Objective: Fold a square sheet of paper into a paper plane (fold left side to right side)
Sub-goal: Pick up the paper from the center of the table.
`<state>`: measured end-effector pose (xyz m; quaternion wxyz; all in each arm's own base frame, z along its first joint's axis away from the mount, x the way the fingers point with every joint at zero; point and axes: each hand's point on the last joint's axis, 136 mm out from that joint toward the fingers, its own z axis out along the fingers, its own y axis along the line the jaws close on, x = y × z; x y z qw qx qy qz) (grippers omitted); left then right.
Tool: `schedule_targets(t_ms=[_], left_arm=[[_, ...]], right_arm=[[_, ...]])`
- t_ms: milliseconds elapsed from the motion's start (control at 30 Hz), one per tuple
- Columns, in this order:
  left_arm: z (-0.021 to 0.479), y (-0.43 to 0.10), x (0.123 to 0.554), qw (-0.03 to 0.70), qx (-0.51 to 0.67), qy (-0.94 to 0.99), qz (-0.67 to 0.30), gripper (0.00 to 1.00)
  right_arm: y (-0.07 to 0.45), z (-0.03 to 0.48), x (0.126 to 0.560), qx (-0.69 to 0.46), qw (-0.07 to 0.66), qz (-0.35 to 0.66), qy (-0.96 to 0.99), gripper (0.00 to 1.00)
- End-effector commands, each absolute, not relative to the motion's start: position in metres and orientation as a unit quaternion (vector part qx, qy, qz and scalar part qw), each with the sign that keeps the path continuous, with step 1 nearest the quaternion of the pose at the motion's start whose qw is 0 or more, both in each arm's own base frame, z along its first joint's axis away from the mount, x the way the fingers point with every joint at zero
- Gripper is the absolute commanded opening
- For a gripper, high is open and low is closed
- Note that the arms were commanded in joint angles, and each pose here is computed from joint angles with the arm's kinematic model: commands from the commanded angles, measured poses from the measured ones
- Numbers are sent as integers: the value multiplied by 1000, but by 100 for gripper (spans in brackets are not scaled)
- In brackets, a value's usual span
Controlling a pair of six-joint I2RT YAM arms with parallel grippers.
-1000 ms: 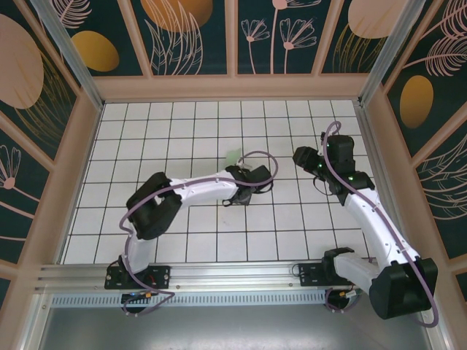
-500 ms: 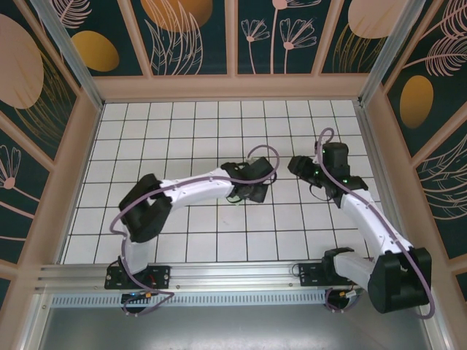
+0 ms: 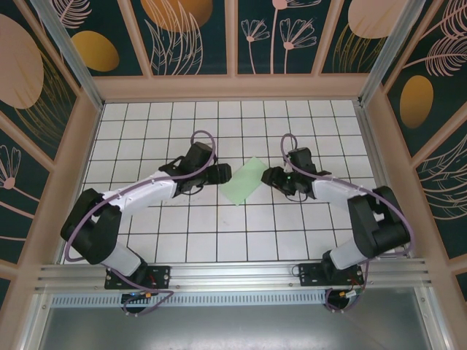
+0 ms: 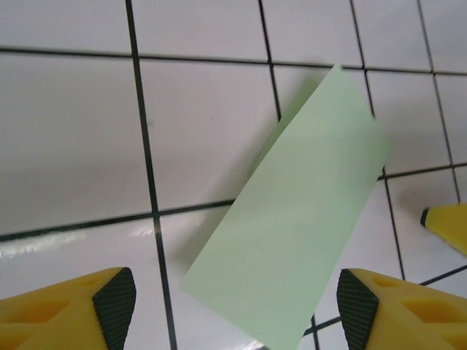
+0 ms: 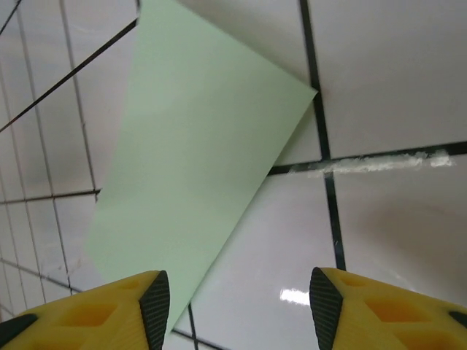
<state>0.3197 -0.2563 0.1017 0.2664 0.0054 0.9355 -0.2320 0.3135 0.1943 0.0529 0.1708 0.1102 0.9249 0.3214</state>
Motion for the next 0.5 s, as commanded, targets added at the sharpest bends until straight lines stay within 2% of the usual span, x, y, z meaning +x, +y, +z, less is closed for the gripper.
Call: schedule_targets(t_ms=[0,467], left_arm=[[124,-264,323,293,1,916,-274,76],[123,-255,321,301,-1,917,-262,76]], right_arm=[[203,60,338,127,197,330,914,60],[216,39,353,158,179,343,909,59]])
